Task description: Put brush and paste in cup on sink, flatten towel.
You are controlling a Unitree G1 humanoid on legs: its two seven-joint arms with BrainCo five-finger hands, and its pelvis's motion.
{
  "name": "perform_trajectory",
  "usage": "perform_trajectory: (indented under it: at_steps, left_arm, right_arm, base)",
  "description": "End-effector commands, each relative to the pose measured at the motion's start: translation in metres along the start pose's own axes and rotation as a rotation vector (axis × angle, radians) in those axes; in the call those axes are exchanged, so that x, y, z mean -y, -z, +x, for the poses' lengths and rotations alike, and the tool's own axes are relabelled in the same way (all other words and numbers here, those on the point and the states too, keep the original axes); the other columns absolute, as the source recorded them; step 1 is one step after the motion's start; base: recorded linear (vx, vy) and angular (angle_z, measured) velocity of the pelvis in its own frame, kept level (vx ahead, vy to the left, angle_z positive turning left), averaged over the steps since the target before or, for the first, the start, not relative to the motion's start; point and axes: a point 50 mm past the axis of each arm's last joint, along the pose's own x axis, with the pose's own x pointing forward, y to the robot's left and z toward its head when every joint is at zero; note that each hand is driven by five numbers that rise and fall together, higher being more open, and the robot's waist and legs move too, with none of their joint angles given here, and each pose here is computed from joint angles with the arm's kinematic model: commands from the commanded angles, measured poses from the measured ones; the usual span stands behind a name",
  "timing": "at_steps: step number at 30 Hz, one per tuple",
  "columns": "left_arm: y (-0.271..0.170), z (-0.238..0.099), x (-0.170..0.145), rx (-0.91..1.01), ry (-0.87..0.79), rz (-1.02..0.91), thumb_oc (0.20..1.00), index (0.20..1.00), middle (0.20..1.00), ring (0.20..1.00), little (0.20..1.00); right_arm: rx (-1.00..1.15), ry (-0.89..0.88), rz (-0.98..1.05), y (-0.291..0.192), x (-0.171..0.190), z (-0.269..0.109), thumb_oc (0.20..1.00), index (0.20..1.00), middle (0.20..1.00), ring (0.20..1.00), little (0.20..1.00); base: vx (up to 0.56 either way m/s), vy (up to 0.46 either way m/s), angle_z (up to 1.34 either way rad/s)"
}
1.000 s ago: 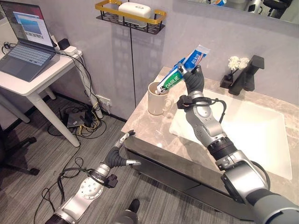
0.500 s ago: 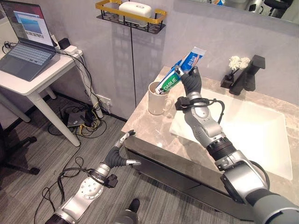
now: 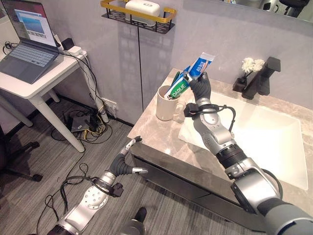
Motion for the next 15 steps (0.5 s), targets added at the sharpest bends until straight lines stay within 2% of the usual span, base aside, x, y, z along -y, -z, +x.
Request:
perform_trajectory:
  at_steps: [1, 3, 4, 5, 15]
  left_arm:
    - [0.0215, -0.0193, -0.0018, -0.131, 0.028, 0.004, 1.000, 1.000, 1.000, 1.000, 1.000]
    - [0.0214, -0.0190, -0.0022, -0.131, 0.027, 0.004, 1.000, 1.000, 1.000, 1.000, 1.000]
    - [0.0215, -0.0191, -0.0021, -0.131, 0.027, 0.004, 1.000, 1.000, 1.000, 1.000, 1.000]
    - [0.0218, -0.0194, -0.0023, -0.133, 0.026, 0.005, 1.000, 1.000, 1.000, 1.000, 1.000]
    - [0.0221, -0.0198, -0.0019, -0.135, 0.028, 0.004, 1.000, 1.000, 1.000, 1.000, 1.000]
  right_arm:
    - [0.175, -0.043, -0.025, -0.0464, -0.0100, 0.0198, 0.200, 0.200, 0.200, 0.200, 0.200]
    - [0.173, -0.043, -0.026, -0.0461, -0.0105, 0.0200, 0.225, 0.225, 0.225, 0.225, 0.225]
    - [0.172, -0.044, -0.028, -0.0461, -0.0107, 0.0202, 0.341, 0.341, 0.341, 0.341, 0.341]
    - [0.170, -0.045, -0.031, -0.0457, -0.0110, 0.0201, 1.000, 1.000, 1.000, 1.000, 1.000]
    - [0.157, -0.050, -0.034, -0.0423, -0.0136, 0.0204, 1.000, 1.000, 1.000, 1.000, 1.000]
  base:
    - [0.00, 0.000, 0.00]
    - [0.00, 0.000, 0.00]
    - [0.00, 0.000, 0.00]
    - [0.00, 0.000, 0.00]
    - [0.00, 0.000, 0.00]
